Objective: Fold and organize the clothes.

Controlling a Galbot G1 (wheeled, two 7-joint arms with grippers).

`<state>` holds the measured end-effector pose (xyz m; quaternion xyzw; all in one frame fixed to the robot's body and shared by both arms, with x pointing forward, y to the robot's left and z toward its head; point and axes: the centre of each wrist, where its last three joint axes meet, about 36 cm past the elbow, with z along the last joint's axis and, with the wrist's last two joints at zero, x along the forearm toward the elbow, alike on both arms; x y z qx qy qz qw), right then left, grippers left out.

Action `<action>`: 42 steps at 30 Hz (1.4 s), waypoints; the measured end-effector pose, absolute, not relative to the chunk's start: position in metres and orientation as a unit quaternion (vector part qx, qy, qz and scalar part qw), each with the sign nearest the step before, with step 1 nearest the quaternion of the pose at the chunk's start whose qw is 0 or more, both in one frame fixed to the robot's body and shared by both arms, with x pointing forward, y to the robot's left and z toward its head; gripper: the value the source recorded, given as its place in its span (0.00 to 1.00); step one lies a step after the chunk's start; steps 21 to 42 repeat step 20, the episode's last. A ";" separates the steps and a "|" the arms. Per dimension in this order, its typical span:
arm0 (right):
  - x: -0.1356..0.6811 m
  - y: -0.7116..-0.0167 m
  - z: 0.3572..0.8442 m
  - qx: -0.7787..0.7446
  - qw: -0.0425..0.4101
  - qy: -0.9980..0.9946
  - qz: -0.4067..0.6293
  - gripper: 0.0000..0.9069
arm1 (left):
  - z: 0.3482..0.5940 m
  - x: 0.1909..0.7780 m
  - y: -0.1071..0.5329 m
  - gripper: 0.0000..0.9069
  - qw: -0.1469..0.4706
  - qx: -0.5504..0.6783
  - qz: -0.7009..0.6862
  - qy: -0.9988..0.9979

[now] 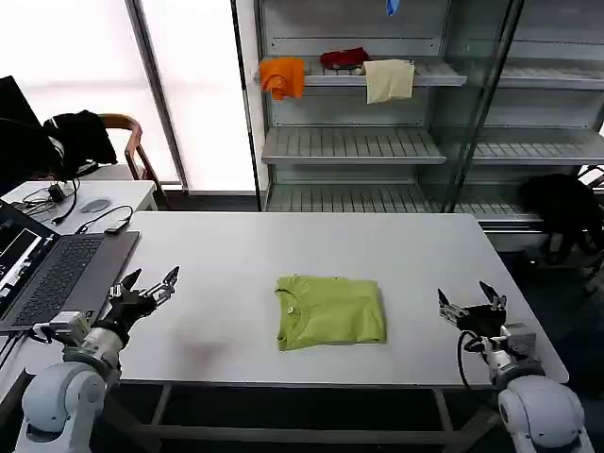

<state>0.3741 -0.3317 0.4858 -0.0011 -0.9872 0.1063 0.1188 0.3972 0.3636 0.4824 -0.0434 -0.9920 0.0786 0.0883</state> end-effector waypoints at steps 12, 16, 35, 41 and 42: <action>0.343 -0.342 0.490 -0.004 0.107 -0.989 0.106 1.00 | 0.470 0.371 0.373 1.00 0.090 -0.038 0.093 -0.991; 0.331 -0.338 0.490 -0.001 0.108 -0.989 0.105 1.00 | 0.463 0.362 0.371 1.00 0.096 -0.037 0.097 -0.990; 0.323 -0.332 0.490 0.001 0.107 -0.989 0.103 1.00 | 0.456 0.356 0.369 1.00 0.102 -0.036 0.100 -0.989; 0.323 -0.332 0.490 0.001 0.107 -0.989 0.103 1.00 | 0.456 0.356 0.369 1.00 0.102 -0.036 0.100 -0.989; 0.323 -0.332 0.490 0.001 0.107 -0.989 0.103 1.00 | 0.456 0.356 0.369 1.00 0.102 -0.036 0.100 -0.989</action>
